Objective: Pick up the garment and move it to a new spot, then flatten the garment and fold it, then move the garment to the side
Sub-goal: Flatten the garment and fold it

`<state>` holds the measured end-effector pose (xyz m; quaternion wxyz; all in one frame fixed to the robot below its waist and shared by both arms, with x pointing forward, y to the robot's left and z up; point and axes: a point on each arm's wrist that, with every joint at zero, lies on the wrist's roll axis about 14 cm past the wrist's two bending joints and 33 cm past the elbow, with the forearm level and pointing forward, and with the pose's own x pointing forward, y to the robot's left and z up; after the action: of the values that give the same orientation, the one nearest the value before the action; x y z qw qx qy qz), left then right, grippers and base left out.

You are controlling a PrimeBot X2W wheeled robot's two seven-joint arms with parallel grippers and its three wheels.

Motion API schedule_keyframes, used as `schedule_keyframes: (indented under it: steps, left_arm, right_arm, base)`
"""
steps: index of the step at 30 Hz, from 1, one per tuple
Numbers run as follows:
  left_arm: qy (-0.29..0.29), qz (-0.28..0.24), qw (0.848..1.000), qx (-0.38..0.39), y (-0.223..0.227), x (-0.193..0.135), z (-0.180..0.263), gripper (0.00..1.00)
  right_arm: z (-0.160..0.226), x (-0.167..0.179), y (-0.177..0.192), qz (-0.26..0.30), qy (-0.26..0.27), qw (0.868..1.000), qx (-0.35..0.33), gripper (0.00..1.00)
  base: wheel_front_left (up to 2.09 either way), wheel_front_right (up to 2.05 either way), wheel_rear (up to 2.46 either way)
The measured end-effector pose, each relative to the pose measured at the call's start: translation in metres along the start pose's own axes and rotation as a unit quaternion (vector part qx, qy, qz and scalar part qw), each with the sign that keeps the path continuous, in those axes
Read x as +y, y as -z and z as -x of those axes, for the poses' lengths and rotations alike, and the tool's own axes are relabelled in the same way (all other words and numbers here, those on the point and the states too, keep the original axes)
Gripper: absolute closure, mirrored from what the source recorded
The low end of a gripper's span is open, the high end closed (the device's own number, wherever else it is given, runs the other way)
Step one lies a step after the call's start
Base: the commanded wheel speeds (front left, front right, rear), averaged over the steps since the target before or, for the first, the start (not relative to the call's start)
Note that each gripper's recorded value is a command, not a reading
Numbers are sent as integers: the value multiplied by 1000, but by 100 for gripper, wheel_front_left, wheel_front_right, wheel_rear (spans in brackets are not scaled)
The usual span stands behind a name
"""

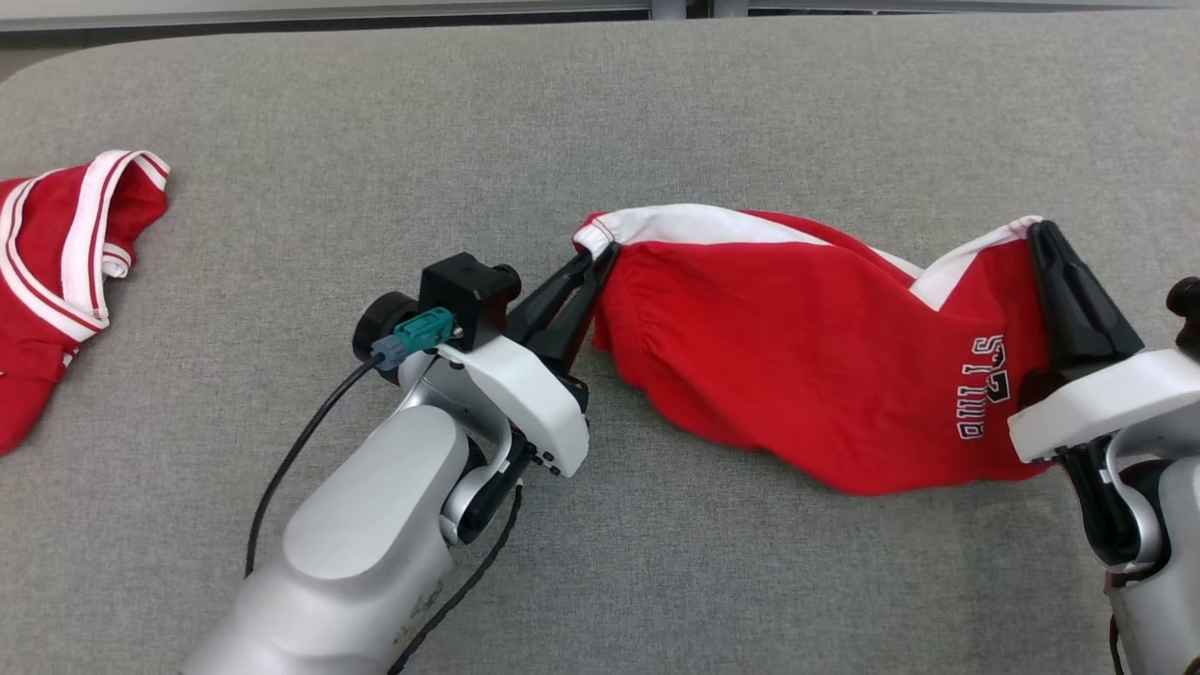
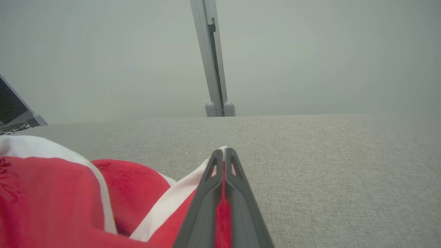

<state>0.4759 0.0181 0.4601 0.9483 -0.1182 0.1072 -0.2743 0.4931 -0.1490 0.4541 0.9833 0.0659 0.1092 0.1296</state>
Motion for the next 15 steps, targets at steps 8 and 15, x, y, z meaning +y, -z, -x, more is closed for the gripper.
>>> schedule_keyframes:
  steps: [8, 15]
  left_arm:
    - [-4, -63, 994, -89, -66, -2, 17, 100]
    - [-7, -117, 976, -184, -138, -17, 50, 100]
  right_arm:
    - [20, 6, -66, 18, -1, 993, -119, 100]
    - [55, 22, -154, 65, -15, 964, -257, 100]
  base:
    - [0, 0, 0]
    - [0, 0, 0]
